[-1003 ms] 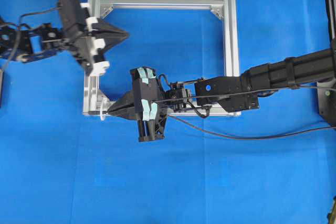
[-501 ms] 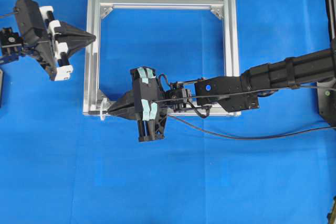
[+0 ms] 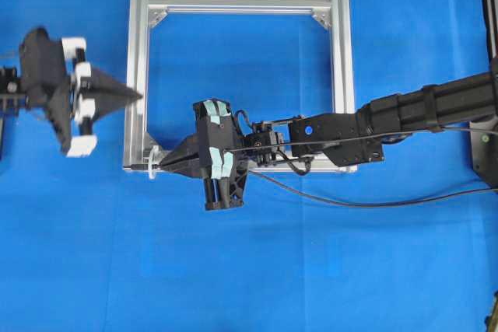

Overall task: Insert the wire through the string loop located on the left side.
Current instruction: 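Move the left gripper right toward the plug emerging from the loop, then close the left gripper on the USB plug beyond the loop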

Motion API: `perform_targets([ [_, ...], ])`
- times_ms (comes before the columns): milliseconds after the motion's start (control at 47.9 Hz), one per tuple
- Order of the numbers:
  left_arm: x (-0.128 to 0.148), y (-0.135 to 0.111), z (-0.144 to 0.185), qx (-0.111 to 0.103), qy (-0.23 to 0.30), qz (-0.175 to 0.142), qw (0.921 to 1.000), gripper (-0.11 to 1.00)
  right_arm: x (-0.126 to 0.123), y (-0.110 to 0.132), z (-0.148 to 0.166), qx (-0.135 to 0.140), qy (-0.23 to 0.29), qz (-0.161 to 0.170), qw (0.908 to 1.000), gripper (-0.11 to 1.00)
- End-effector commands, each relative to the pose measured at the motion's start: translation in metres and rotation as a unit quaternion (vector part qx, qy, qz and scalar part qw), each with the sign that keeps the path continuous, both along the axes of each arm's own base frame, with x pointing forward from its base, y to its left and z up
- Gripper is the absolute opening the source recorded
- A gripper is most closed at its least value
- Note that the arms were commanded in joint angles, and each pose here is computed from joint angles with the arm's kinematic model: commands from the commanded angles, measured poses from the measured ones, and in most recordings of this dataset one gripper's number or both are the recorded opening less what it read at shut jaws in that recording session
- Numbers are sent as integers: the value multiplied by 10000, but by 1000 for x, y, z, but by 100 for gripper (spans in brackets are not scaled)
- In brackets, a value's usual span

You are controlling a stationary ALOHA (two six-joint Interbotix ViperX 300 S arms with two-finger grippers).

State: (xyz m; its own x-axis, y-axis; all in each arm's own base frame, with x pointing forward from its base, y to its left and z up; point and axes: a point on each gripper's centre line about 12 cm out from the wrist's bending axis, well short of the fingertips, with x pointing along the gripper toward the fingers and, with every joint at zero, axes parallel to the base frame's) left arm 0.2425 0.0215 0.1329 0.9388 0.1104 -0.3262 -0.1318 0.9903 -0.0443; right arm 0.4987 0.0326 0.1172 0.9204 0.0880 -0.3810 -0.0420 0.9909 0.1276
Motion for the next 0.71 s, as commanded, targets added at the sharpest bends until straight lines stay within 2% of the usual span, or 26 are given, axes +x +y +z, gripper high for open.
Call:
perform_targets([
  [0, 1, -15, 7, 7, -154, -324, 9994, 0, 5, 0, 16, 8, -215, -1, 9998, 0],
  [188, -1, -49, 14, -8, -292, -1013, 9944, 0, 6, -2, 17, 9, -230, -16, 9997, 0],
  [272, 1, -57, 14, -10, -299, -1168, 9927, 0, 6, -2, 17, 10, -237, -15, 9997, 0],
  [690, 0, -61, 6, -10, 99, -1252, 9921, 0, 5, -2, 16, 8, -215, -16, 9998, 0],
])
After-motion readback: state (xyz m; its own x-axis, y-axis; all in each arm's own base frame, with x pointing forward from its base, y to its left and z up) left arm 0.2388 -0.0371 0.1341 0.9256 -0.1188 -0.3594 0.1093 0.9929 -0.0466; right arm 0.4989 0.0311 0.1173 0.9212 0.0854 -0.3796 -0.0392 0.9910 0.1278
